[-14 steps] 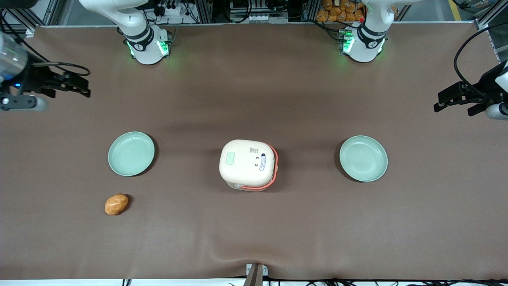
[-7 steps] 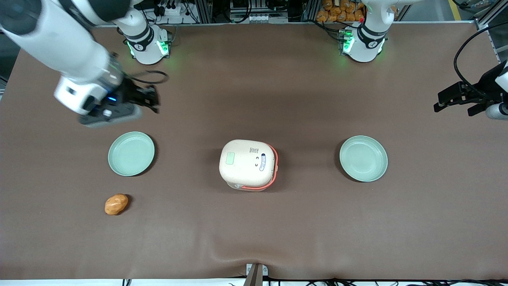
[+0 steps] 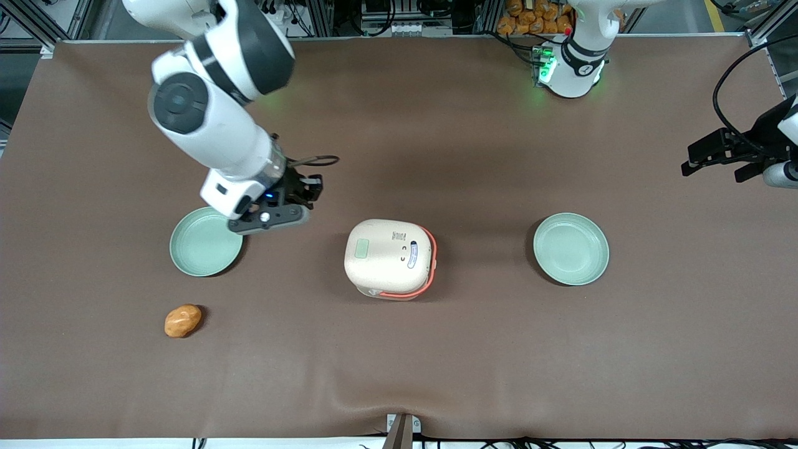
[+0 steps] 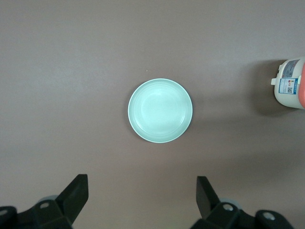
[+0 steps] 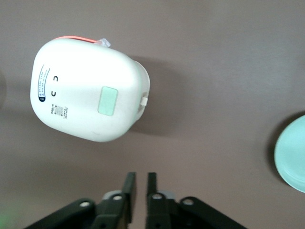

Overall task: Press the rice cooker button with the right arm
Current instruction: 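Move the right gripper over the white rice cooker's lid button, then press down on the rice cooker's lid button with the right gripper, then lift the right gripper as the rice cooker lid springs open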

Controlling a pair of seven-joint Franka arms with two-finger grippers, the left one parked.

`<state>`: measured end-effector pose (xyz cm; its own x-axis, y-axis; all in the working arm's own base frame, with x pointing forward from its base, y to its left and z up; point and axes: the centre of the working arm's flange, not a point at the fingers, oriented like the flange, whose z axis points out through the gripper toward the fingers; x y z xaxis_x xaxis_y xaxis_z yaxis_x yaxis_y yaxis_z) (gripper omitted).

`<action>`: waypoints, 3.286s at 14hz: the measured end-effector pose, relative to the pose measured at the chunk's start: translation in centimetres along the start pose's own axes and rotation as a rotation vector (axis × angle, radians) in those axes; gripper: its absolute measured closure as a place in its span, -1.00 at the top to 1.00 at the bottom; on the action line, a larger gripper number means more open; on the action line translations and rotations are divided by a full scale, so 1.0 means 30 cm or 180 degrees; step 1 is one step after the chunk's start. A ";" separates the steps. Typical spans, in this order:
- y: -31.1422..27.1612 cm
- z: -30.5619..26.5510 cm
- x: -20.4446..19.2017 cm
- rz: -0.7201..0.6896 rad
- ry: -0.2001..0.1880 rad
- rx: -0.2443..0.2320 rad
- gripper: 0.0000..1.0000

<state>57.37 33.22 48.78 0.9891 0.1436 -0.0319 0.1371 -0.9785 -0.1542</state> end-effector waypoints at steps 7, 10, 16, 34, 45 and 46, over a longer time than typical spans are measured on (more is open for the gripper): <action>-0.114 0.273 0.090 -0.0096 0.0283 0.0031 -0.98; -0.105 0.309 0.118 -0.0074 0.0324 0.0021 -0.98; -0.149 0.355 0.134 0.0018 0.0381 0.0038 -0.98; -0.172 0.437 0.139 0.0043 0.0321 0.0049 -0.98; -0.129 0.057 0.152 0.0190 0.0243 0.0323 0.23; -0.115 0.012 0.147 0.0201 0.0277 0.0344 0.46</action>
<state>61.25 37.29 48.81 0.9971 0.0642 0.0401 0.0724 -0.9628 -0.2602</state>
